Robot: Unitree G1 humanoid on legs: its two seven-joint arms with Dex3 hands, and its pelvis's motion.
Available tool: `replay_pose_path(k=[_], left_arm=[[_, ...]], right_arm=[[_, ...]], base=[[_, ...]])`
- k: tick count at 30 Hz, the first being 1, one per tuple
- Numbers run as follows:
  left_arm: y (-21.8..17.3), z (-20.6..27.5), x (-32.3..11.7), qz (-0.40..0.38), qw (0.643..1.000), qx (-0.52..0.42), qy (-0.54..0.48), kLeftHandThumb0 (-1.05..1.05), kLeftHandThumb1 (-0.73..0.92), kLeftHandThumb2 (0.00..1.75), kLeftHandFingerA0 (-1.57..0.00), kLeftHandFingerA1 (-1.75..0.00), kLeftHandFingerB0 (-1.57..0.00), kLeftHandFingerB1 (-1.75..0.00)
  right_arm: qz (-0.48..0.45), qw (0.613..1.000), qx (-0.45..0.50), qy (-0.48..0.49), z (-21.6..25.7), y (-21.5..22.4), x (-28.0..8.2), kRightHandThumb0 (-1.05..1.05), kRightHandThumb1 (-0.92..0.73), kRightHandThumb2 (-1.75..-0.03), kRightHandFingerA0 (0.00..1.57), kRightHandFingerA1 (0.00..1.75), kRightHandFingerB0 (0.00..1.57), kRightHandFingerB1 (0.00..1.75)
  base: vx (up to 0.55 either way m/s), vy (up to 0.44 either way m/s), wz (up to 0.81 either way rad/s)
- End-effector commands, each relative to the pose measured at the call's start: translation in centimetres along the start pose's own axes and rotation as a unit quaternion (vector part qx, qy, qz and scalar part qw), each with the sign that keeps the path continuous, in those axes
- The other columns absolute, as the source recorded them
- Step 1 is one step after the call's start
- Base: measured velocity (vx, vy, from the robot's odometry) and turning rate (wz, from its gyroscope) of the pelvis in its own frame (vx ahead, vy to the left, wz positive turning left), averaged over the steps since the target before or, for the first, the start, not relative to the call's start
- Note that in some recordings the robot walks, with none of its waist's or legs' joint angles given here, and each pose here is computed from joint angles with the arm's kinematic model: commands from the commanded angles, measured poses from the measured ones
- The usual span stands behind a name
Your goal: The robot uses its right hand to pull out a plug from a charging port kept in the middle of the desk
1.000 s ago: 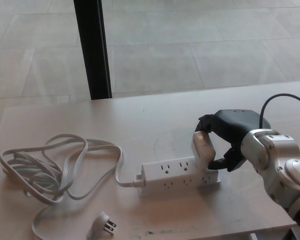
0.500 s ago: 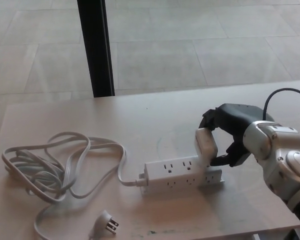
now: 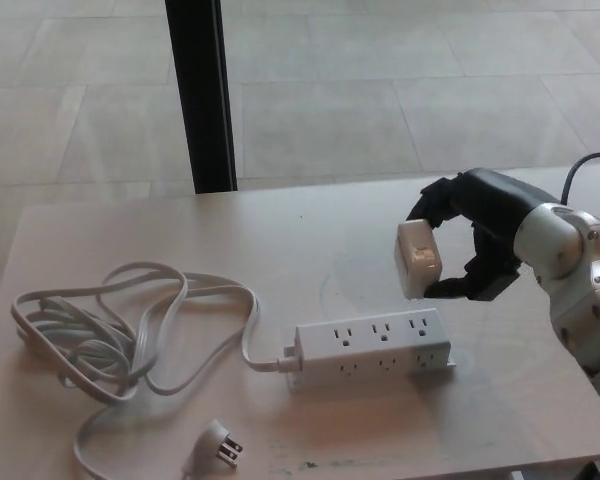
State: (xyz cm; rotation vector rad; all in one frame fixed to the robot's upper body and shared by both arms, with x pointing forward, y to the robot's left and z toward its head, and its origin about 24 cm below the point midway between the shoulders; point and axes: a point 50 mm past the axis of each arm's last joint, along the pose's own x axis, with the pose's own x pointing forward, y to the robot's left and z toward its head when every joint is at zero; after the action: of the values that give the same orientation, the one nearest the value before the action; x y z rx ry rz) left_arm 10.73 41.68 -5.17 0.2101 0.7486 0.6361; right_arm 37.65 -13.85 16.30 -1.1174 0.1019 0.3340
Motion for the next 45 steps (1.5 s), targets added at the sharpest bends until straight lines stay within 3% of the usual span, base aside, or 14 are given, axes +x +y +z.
replay_pose_path(k=[1,3,11,17,19,24,25,27,28,29,30,31,38,45], left_arm=[[0.7,0.5,0.0,0.004,1.0,0.002,-0.01,-0.75,0.75,0.63,-0.71,-0.51,-0.63,-0.4],[0.7,0.3,-0.1,0.003,1.0,-0.002,-0.01,-0.75,0.75,0.63,-0.71,-0.51,-0.64,-0.42],[0.9,0.2,-0.1,0.004,1.0,-0.004,-0.011,-0.76,0.75,0.63,-0.71,-0.51,-0.62,-0.4],[1.0,0.3,-0.1,0.008,1.0,0.003,-0.008,-0.76,0.75,0.64,-0.71,-0.51,-0.62,-0.4],[1.0,0.2,-0.1,0.01,1.0,-0.005,-0.007,-0.81,0.6,0.81,-0.72,-0.59,-0.6,-0.49],[1.0,0.3,-0.1,0.007,1.0,0.001,-0.011,-0.75,0.76,0.64,-0.72,-0.51,-0.63,-0.41],[1.0,0.3,-0.1,0.009,1.0,-0.003,-0.011,-0.8,0.59,0.82,-0.71,-0.59,-0.59,-0.49],[1.0,0.5,0.0,0.01,1.0,-0.012,-0.014,-0.77,0.74,0.63,-0.75,-0.54,-0.62,-0.39],[1.0,0.5,0.0,0.009,1.0,-0.011,-0.013,-0.76,0.74,0.65,-0.75,-0.54,-0.62,-0.41],[1.0,0.5,0.0,0.009,1.0,-0.013,-0.013,-0.73,0.59,0.99,-0.69,-0.64,-0.56,-0.55],[1.0,0.5,0.0,0.009,1.0,-0.014,-0.013,-0.73,0.59,0.99,-0.69,-0.64,-0.56,-0.55],[1.0,0.5,0.0,0.008,1.0,-0.012,-0.013,-0.75,0.75,0.64,-0.74,-0.54,-0.63,-0.4],[1.0,0.6,0.0,0.009,1.0,-0.011,-0.013,-0.75,0.74,0.64,-0.74,-0.54,-0.63,-0.41],[0.9,0.7,0.1,0.011,1.0,-0.014,-0.014,-0.8,0.61,0.83,-0.72,-0.6,-0.6,-0.49]], right_arm=[[0.011,0.999,0.039,0.002,0.4,-1.1,-0.2,-0.36,-0.44,-0.76,0.96,1.52,1.04,0.94],[0.008,0.999,0.035,-0.004,0.3,-1.1,-0.3,-0.33,-0.51,-0.72,0.84,1.7,1.03,0.88],[-0.037,0.999,0.012,0.034,-2.2,-3.8,-1.0,-0.33,-0.54,-0.66,0.85,1.64,0.98,0.76],[-0.067,0.984,-0.154,0.064,-5.3,-4.2,-2.1,-0.34,-0.59,-0.74,0.89,1.63,0.94,0.68],[-0.064,0.973,-0.211,0.066,-6.7,-3.5,-2.4,-0.36,-0.55,-0.65,0.91,1.59,0.89,0.7],[-0.052,0.958,-0.271,0.075,-8.0,-2.9,-2.6,-0.39,-0.59,-0.7,0.88,1.64,0.85,0.92],[-0.038,0.956,-0.277,0.088,-8.7,-2.4,-2.6,-0.37,-0.56,-0.66,0.9,1.61,0.89,0.74],[-0.038,0.956,-0.276,0.088,-8.9,-2.0,-2.5,-0.39,-0.54,-0.62,0.89,1.56,0.89,0.68],[-0.026,0.955,-0.282,0.091,-8.9,-1.2,-2.5,-0.4,-0.58,-0.59,0.88,1.56,0.88,0.67],[-0.023,0.954,-0.287,0.088,-8.9,-0.9,-2.5,-0.41,-0.58,-0.58,0.88,1.55,0.87,0.68],[-0.022,0.953,-0.289,0.086,-8.9,-0.7,-2.5,-0.41,-0.58,-0.58,0.88,1.55,0.87,0.68],[-0.021,0.953,-0.289,0.086,-8.9,-0.6,-2.4,-0.41,-0.58,-0.58,0.89,1.5,0.89,0.63],[-0.008,0.943,-0.33,0.03,-8.1,2.3,-2.3,-0.42,-0.61,-0.66,0.89,1.65,0.81,0.88],[0.035,0.929,-0.362,0.066,-8.6,2.7,-1.8,-0.37,-0.55,-0.64,0.87,1.65,0.75,0.75]], base=[[0.0,0.0,0.0],[0.0,0.0,0.0],[0.0,0.0,0.0],[0.0,0.0,0.0],[0.0,0.0,0.0],[0.0,0.0,0.0],[0.0,0.0,0.0],[0.0,0.0,0.0],[0.0,0.0,0.0],[0.0,0.0,0.0],[0.0,0.0,0.0],[0.0,0.0,0.0],[0.0,0.0,0.0],[0.0,0.0,0.0]])
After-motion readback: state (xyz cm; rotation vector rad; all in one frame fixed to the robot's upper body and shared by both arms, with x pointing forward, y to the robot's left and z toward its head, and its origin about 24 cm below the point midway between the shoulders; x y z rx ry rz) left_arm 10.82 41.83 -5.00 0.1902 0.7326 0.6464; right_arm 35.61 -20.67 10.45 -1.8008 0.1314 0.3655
